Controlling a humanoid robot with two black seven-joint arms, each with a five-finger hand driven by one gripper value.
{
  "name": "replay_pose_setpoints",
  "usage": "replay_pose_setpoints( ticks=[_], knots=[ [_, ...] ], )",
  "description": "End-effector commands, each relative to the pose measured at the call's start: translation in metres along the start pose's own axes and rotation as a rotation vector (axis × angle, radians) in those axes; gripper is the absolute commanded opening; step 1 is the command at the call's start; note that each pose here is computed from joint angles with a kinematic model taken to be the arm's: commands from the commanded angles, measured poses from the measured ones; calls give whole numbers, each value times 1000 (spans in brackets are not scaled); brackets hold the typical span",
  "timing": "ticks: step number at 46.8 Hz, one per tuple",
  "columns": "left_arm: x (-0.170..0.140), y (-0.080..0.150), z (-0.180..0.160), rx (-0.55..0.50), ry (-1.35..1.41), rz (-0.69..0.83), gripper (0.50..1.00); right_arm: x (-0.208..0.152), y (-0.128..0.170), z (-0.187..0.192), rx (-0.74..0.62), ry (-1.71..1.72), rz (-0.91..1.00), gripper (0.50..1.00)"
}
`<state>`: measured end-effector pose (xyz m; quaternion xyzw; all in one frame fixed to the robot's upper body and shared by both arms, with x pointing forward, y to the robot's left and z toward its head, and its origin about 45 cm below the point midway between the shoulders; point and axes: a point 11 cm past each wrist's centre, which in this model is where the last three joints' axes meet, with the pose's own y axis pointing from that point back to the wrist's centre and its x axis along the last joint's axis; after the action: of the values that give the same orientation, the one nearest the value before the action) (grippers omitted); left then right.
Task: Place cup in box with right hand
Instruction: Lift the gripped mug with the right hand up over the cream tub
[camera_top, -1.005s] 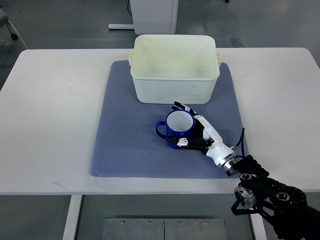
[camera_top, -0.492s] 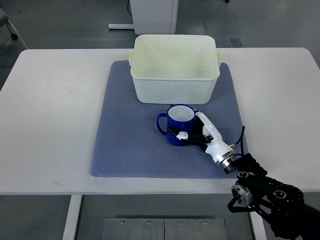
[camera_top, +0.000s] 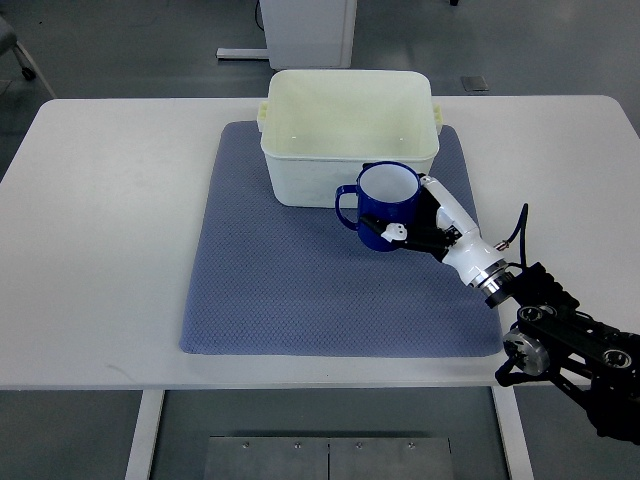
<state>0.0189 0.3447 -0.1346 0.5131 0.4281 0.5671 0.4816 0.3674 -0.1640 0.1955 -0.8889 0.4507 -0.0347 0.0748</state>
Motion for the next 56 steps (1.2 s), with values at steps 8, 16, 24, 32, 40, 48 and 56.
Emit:
replay_pose_setpoints(
  ticks=[8,16,24,32,40,48,56],
  knots=[
    [0,0,0,0,0,0,1000,28,-20,-45,74,76,10,500],
    [0,0,0,0,0,0,1000,33,-39,-66,82,110,2,500],
    [0,0,0,0,0,0,1000,35,-54,-79,66,140,2,500],
    [0,0,0,0,0,0,1000,43,-66,-85,22,185,43,500],
    [0,0,0,0,0,0,1000,35,-85,-84,-1,184,49,500],
    [0,0,0,0,0,0,1000,25,-102,-80,-18,183,53,500],
    [0,0,0,0,-3,0,1000,15,-117,-71,-37,184,80,500]
  ],
)
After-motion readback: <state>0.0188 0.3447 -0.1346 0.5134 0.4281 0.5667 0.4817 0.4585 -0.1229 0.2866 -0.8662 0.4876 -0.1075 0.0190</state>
